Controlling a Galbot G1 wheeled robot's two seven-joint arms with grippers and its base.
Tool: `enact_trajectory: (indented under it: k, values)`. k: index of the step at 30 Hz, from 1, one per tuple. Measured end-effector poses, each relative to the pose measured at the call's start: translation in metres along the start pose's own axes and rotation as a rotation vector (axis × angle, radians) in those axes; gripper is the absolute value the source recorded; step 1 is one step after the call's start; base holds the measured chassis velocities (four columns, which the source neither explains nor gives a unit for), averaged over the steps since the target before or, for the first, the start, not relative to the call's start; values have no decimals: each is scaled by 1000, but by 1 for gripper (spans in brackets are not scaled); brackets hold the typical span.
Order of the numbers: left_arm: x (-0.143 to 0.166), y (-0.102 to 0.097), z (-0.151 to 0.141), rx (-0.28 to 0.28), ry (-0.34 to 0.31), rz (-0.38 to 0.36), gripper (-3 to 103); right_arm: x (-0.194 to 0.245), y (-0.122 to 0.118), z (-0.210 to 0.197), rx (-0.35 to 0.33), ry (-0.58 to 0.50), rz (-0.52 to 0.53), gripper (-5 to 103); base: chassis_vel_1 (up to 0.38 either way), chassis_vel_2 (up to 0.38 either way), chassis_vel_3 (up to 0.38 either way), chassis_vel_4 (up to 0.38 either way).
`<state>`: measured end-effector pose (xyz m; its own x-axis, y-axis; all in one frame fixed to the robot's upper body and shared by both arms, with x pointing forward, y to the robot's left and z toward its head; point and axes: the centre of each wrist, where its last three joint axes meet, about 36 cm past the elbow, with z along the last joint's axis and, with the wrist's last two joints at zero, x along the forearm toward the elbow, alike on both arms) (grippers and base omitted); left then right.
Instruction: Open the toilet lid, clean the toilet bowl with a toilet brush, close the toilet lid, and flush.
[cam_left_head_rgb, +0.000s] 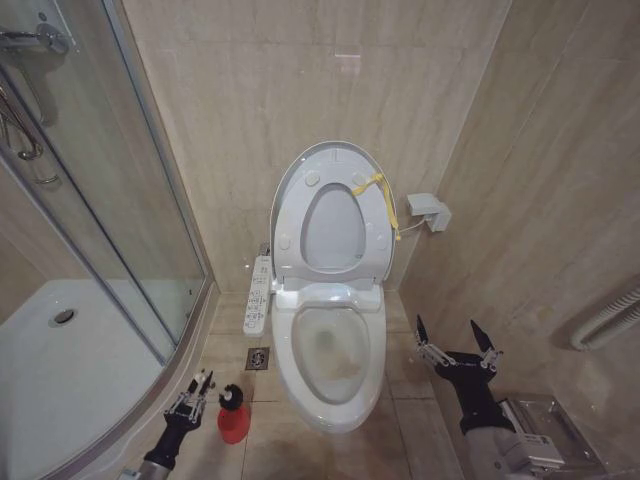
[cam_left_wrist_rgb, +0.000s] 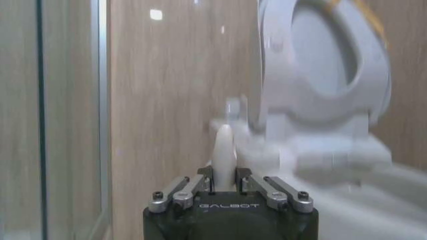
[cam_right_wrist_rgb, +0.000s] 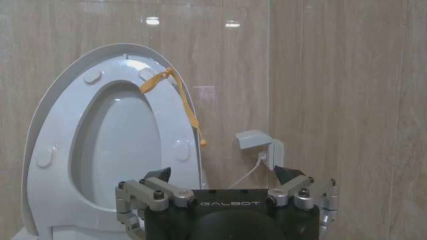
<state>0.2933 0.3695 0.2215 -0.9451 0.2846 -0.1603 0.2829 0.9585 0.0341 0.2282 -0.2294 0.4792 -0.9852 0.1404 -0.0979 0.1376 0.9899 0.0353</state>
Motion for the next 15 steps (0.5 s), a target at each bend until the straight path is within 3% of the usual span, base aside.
enact_trajectory:
  k: [3, 6, 7, 10, 11, 15]
  values:
    - [0, -3, -11, 6, -21, -4, 22, 0, 0, 0, 0, 0, 0, 100, 0, 0, 0, 0]
    - [12, -26, -63, 70, -72, 14, 22, 0, 0, 0, 0, 0, 0, 100, 0, 0, 0, 0]
    - [12, -26, -63, 70, -72, 14, 22, 0, 0, 0, 0, 0, 0, 100, 0, 0, 0, 0]
    - [13, -45, -107, 117, -131, 56, 22, 0, 0, 0, 0, 0, 0, 100, 0, 0, 0, 0]
    - [13, -45, -107, 117, -131, 56, 22, 0, 0, 0, 0, 0, 0, 100, 0, 0, 0, 0]
    - [6, -59, -153, 148, -198, 120, 22, 0, 0, 0, 0, 0, 0, 100, 0, 0, 0, 0]
